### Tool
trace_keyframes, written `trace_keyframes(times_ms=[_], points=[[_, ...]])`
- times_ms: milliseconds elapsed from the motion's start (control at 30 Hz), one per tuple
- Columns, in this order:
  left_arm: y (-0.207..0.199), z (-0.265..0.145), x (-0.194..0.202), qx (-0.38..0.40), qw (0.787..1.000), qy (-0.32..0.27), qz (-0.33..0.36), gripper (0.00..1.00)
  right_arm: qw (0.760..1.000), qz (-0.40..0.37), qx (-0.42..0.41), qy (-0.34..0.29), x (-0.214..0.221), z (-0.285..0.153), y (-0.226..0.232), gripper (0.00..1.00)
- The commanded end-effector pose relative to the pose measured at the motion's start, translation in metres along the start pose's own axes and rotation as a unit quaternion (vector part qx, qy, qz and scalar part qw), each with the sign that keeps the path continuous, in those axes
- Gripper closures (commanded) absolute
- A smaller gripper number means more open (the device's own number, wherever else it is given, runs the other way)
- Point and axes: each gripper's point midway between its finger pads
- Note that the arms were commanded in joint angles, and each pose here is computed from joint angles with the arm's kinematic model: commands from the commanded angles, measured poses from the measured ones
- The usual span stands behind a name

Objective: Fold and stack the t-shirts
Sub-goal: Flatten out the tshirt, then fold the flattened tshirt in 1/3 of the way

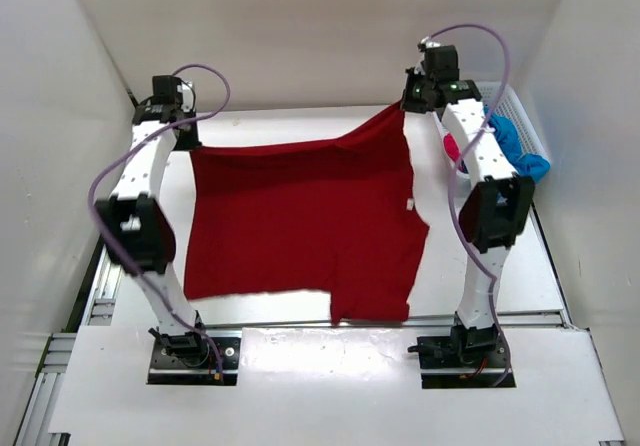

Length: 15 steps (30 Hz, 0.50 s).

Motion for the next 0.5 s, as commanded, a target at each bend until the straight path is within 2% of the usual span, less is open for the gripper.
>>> trace_keyframes(times_ms=[0, 100, 200, 367, 467], points=[[0.014, 0.04, -0.031, -0.01, 1.0, -0.022, -0.01, 0.9, 0.997, 0.044, -0.05, -0.029, -0.028, 0.013, 0.014, 1.0], [0.015, 0.069, -0.036, -0.013, 1.0, -0.011, -0.009, 0.9, 0.997, 0.063, -0.047, -0.013, -0.02, 0.027, 0.001, 1.0], [0.016, 0.08, -0.039, -0.017, 1.0, -0.01, -0.009, 0.9, 0.996, 0.066, -0.057, 0.021, 0.001, 0.034, -0.001, 1.0], [0.021, 0.082, -0.033, -0.033, 0.999, 0.0, -0.009, 0.9, 0.99, 0.1, -0.069, 0.067, 0.035, 0.015, 0.001, 1.0], [0.026, 0.086, -0.011, -0.055, 0.998, 0.03, -0.006, 0.9, 0.985, 0.118, -0.068, 0.107, 0.071, 0.003, -0.005, 1.0]])
Point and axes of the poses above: each gripper's point midway between its finger pads, its own z axis out along the fingers, its own y axis along the line the jaws close on, x = y × z, and after that the axes turned 12 degrees about z, right-handed
